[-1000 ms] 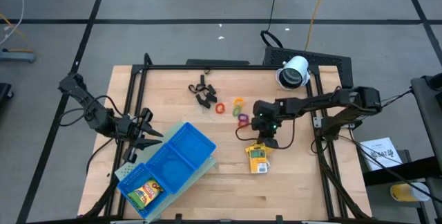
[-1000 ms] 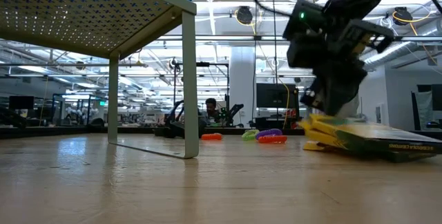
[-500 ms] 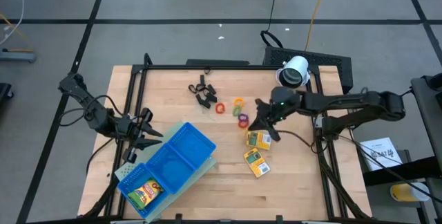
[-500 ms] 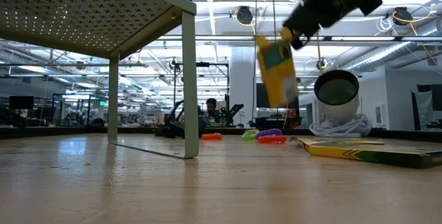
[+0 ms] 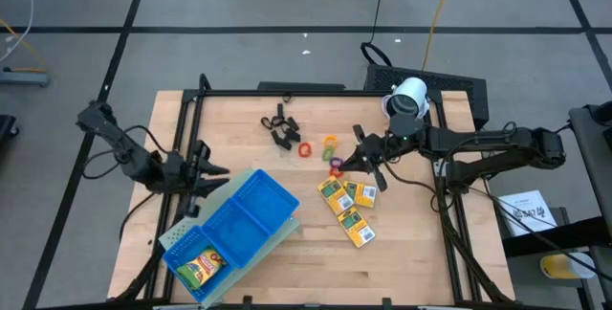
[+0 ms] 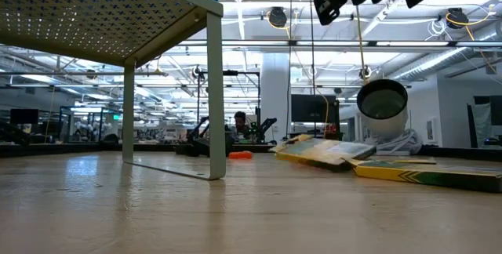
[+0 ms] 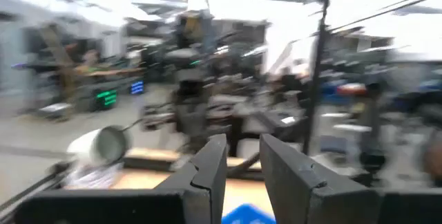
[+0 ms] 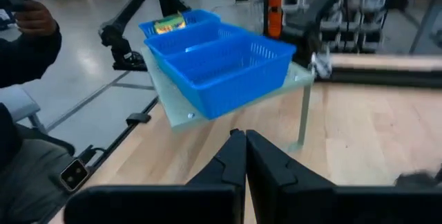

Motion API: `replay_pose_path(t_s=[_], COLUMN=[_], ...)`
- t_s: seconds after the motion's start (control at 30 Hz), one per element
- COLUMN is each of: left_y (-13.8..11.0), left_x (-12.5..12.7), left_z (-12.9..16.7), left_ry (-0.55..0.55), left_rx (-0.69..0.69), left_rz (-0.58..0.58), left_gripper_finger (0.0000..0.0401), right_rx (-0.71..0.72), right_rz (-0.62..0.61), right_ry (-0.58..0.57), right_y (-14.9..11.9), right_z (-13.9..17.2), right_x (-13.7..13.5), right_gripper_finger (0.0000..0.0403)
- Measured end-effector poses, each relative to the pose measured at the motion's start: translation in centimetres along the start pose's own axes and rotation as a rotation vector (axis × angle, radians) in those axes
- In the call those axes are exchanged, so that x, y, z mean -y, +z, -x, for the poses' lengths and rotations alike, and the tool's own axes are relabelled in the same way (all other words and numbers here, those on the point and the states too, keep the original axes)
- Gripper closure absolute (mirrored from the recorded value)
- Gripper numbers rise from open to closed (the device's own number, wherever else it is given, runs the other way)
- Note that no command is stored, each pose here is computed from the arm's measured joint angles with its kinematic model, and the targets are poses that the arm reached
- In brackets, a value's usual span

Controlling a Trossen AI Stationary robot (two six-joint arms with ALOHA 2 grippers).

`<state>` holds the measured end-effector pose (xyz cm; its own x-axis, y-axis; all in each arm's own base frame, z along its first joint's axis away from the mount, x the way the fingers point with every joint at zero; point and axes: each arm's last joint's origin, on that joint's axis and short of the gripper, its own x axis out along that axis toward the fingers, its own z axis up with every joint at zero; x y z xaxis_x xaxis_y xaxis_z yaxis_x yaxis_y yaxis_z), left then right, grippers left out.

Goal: Pick & Place Office Desk Supplies
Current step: Put the yellow crayon box into the bottom blue basket on the shelf

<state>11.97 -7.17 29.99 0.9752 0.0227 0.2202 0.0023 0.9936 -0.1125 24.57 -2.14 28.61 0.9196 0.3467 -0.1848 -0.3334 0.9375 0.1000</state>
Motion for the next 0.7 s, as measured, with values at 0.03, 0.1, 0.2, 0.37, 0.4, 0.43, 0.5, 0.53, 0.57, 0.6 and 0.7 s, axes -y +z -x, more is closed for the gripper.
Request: replay_pose_path(t_s=[0.03, 0.1, 0.2, 0.37, 0.4, 0.43, 0.5, 0.53, 0.57, 0.6, 0.7], left_y=[-0.1, -0.4, -0.9, -1.8, -1.9, -2.1, -2.4, -2.5, -2.6, -2.7, -2.9], left_x=[0.0, -0.2, -0.4, -0.3, -0.3, -0.3, -0.1, -0.1, -0.1, 0.0, 0.0], left_z=[-0.2, -0.5, -1.1, -1.9, -2.0, -2.1, -2.3, -2.4, -2.5, -2.6, -2.8], left_ry=[0.03, 0.09, 0.148, 0.166, 0.167, 0.167, 0.155, 0.147, 0.145, 0.142, 0.147], left_rx=[-0.007, -0.021, -0.038, -0.073, -0.079, -0.085, -0.099, -0.104, -0.109, -0.113, -0.12], left_rz=[0.002, 0.012, 0.017, 0.007, 0.002, -0.004, -0.011, -0.011, -0.012, -0.014, -0.001], left_gripper_finger=[0.029, 0.0271, 0.0236, 0.0185, 0.0178, 0.0172, 0.0162, 0.0158, 0.0155, 0.0152, 0.0151], right_rx=[-0.013, -0.035, -0.077, -0.198, -0.241, -0.288, -0.37, -0.417, -0.455, -0.48, -0.516], right_rz=[-0.023, -0.068, -0.117, -0.23, -0.287, -0.354, -0.487, -0.549, -0.599, -0.634, -0.685], right_ry=[-0.001, -0.006, -0.043, -0.107, -0.135, -0.165, -0.213, -0.227, -0.236, -0.238, -0.239], right_y=[-0.1, -0.4, -1.0, -3.4, -4.2, -5.2, -7.1, -8.1, -9.0, -9.9, -11.8], right_z=[0.0, -0.1, -1.0, -3.5, -3.9, -4.2, -4.7, -4.8, -4.9, -5.1, -5.8], right_x=[0.0, -0.1, -0.6, -0.7, -0.3, 0.3, 1.8, 2.5, 3.1, 3.7, 5.1], right_gripper_finger=[0.0403, 0.0402, 0.0385, 0.0295, 0.0273, 0.0253, 0.0215, 0.02, 0.0186, 0.0174, 0.0154])
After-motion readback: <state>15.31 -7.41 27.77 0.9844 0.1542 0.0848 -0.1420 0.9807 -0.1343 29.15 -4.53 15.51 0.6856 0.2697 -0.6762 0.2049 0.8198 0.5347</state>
